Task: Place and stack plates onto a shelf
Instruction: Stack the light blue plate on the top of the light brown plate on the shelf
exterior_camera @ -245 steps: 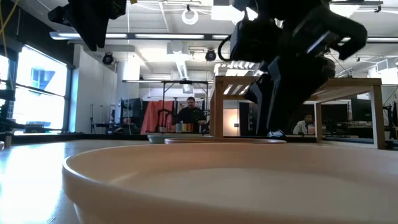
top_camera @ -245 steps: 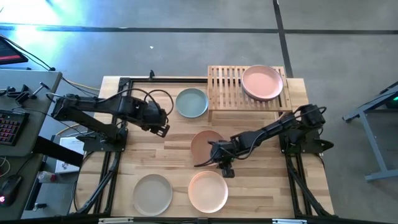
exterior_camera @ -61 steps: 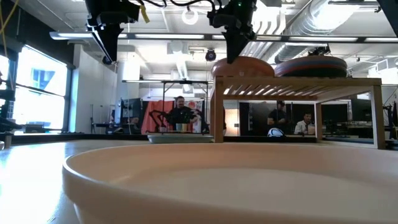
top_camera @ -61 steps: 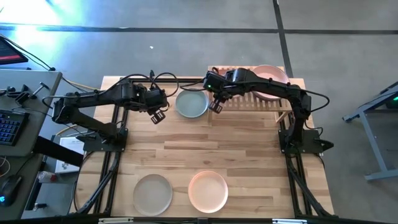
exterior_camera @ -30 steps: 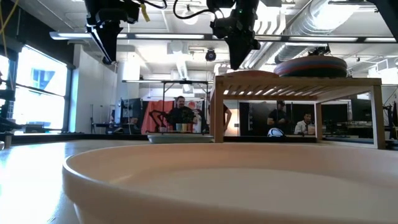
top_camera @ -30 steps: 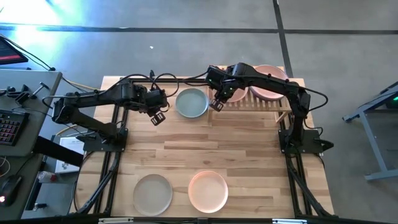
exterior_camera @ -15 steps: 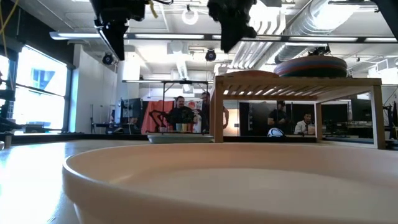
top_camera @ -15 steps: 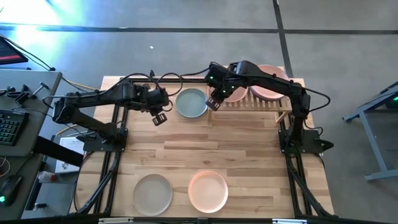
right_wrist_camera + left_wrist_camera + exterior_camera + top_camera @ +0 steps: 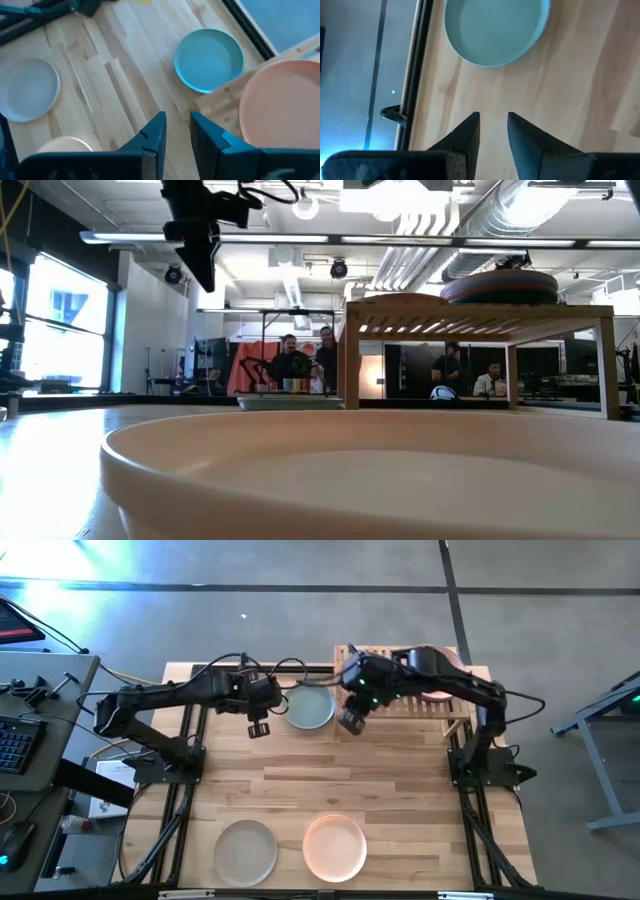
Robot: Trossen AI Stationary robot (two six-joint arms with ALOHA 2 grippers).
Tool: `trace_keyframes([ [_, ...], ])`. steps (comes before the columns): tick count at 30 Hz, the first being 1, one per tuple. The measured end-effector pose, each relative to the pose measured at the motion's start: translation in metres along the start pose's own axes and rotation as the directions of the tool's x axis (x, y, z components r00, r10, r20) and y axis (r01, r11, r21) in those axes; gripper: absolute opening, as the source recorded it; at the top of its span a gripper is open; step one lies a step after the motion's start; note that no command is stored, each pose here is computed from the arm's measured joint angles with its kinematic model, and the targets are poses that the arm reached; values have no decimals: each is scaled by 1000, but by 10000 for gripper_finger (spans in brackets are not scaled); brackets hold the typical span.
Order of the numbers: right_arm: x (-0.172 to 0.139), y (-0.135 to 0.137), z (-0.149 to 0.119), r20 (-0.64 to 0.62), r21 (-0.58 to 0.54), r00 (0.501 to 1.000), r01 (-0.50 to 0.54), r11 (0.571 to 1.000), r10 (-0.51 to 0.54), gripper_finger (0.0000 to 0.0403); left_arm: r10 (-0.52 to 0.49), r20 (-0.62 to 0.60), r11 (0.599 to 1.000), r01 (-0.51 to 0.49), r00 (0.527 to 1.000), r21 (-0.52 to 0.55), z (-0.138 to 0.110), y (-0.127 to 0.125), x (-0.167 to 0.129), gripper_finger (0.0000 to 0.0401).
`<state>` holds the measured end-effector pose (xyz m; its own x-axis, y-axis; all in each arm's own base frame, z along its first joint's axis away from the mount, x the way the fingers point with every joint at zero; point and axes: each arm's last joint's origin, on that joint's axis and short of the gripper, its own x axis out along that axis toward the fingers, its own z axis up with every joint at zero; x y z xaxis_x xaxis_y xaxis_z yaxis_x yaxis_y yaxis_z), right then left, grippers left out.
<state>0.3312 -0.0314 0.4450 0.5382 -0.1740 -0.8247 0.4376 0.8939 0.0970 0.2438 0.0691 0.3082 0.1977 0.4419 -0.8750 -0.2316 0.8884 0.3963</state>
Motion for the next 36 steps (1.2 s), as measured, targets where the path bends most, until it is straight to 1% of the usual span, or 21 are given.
trace_keyframes([
  [2,-7,4,-7,-6,1,1000,24,1000,-24,64,7,3,1000,-7,1000,5,2,4,4,90],
  [5,-12,8,-14,-19,-15,996,87,996,-87,64,7,21,1000,-7,1000,5,6,10,10,90],
  [7,-13,10,-17,-26,-36,993,113,993,-114,64,-33,41,999,33,999,6,9,14,14,90],
  [11,-14,13,-19,-20,-82,992,126,989,-128,64,-138,102,990,137,985,18,18,16,23,90],
  [13,-14,13,-19,-20,-100,991,126,987,-129,64,-156,108,988,153,982,36,22,16,29,90],
  [19,-14,12,-19,-16,-150,990,133,980,-137,64,-175,18,981,172,984,91,32,6,59,90],
  [22,-14,12,-19,-17,-178,991,130,975,-135,64,-194,-36,966,197,980,168,36,-2,77,90],
  [25,-14,12,-19,-17,-204,991,129,970,-135,64,-214,-62,948,222,975,228,40,-8,90,90],
  [29,-14,12,-19,-16,-234,991,127,964,-135,64,-220,-72,941,231,973,245,45,-12,103,90],
  [32,-14,12,-19,-17,-245,991,126,961,-134,64,-225,-104,917,247,969,313,44,-15,109,90],
  [36,-14,12,-19,-17,-255,991,125,959,-134,64,-231,-114,898,257,966,356,38,-18,116,90],
])
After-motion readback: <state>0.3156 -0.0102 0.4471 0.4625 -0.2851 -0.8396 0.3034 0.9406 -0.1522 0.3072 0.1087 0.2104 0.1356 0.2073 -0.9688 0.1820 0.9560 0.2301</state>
